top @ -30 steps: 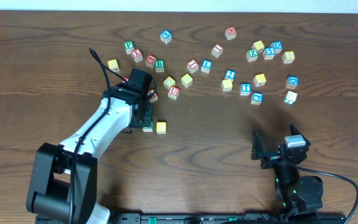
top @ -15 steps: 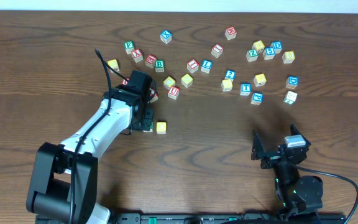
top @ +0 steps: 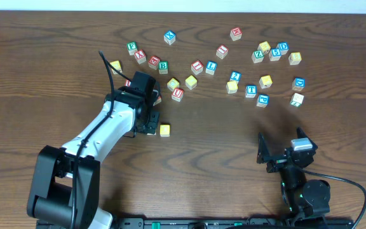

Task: Spell out ROBOT

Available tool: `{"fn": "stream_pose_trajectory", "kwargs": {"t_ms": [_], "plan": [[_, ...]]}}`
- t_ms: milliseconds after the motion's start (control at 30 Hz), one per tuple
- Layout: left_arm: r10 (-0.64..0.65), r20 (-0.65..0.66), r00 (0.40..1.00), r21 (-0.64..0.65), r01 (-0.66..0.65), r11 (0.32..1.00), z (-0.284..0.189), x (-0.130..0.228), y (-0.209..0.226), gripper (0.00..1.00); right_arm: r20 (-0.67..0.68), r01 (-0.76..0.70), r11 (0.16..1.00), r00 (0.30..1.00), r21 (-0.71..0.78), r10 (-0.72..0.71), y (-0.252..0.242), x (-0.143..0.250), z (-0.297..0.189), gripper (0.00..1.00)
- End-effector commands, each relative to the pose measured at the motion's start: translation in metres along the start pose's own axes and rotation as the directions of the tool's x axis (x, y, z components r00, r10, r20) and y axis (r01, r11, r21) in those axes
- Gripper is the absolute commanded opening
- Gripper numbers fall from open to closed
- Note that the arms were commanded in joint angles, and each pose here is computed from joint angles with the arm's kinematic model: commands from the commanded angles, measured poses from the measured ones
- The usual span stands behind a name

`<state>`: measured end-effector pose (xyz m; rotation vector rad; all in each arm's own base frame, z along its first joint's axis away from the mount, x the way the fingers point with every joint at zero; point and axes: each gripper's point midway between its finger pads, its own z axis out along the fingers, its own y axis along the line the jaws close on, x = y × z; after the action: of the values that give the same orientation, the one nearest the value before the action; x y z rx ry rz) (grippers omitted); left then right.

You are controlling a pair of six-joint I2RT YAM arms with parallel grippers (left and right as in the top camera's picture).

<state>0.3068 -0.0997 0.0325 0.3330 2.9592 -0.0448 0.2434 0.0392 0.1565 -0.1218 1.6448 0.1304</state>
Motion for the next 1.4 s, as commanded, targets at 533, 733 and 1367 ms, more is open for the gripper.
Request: {"fn": "stream_pose_trajectory", "kwargs": {"t_ms": [533, 733, 1367], "plan": [[-0.011, -0.017, 1.000, -0.102, 0.009, 0.995, 0.018, 0.001, 0.025, 0.08, -0.003, -0.011, 1.000, 1.000, 0.017, 0.011, -0.004, 0.001, 0.000, 0.99], [0.010, -0.022, 1.000, -0.071, -0.012, 0.997, 0.018, 0.002, 0.020, 0.07, -0.003, -0.011, 1.000, 1.000, 0.017, 0.011, -0.004, 0.001, 0.000, 0.99], [0.064, -0.027, 0.998, 0.017, -0.064, 0.998, 0.019, 0.003, 0.004, 0.07, -0.003, -0.011, 1.000, 1.000, 0.017, 0.011, -0.004, 0.001, 0.000, 0.99]]}}
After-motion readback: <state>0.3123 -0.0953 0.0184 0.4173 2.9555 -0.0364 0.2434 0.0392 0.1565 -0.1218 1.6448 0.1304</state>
